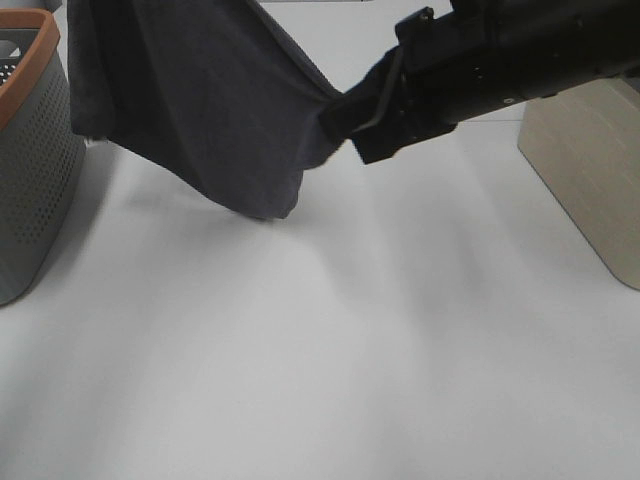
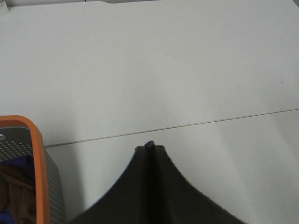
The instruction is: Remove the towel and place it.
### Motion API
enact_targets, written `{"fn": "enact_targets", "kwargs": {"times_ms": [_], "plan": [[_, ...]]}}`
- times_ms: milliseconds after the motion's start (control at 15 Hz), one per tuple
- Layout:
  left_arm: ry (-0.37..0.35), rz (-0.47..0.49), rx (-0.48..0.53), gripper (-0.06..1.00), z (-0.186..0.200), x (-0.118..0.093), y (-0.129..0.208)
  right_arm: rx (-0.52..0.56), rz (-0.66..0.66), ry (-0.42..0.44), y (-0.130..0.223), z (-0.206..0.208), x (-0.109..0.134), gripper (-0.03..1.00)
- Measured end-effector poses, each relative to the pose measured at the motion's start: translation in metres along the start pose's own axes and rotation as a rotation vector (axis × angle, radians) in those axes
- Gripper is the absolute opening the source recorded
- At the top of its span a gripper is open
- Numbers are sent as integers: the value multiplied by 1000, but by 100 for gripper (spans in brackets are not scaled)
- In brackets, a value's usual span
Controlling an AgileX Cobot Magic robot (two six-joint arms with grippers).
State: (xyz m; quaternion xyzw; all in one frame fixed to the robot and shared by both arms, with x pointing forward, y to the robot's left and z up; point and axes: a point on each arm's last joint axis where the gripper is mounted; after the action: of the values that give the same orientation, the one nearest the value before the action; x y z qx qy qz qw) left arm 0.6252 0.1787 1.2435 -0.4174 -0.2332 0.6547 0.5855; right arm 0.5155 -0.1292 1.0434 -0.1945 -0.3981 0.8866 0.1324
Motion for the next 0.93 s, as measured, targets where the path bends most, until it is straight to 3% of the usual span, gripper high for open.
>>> {"fn": "enact_targets", "kwargs": {"times_ms": [200, 467, 667, 933], "plan": [[-10, 122, 37, 0, -15, -3, 8, 213, 106, 84, -10, 25, -31, 2], [-78, 246, 29, 0, -54, 11, 38, 312, 300, 359, -43, 60, -78, 2], [-16, 344, -22, 0, -72, 12, 58, 271, 138, 489, -38, 64, -122, 2], [79, 337, -175, 0, -92, 11, 65, 185, -53, 577, -14, 41, -167, 2]]}}
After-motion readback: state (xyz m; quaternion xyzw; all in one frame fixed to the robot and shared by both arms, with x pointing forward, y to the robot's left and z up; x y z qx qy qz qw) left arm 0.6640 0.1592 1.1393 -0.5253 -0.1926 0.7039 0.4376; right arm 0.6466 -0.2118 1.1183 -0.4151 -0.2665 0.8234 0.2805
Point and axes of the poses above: a point on each arm's last joint axis where the gripper is mounted, z pointing back along that axis away from the gripper, x along the wrist's bending axis when the last joint is at zero, y = z × x, and after that the axes turned 15 degrees about z, right-handed
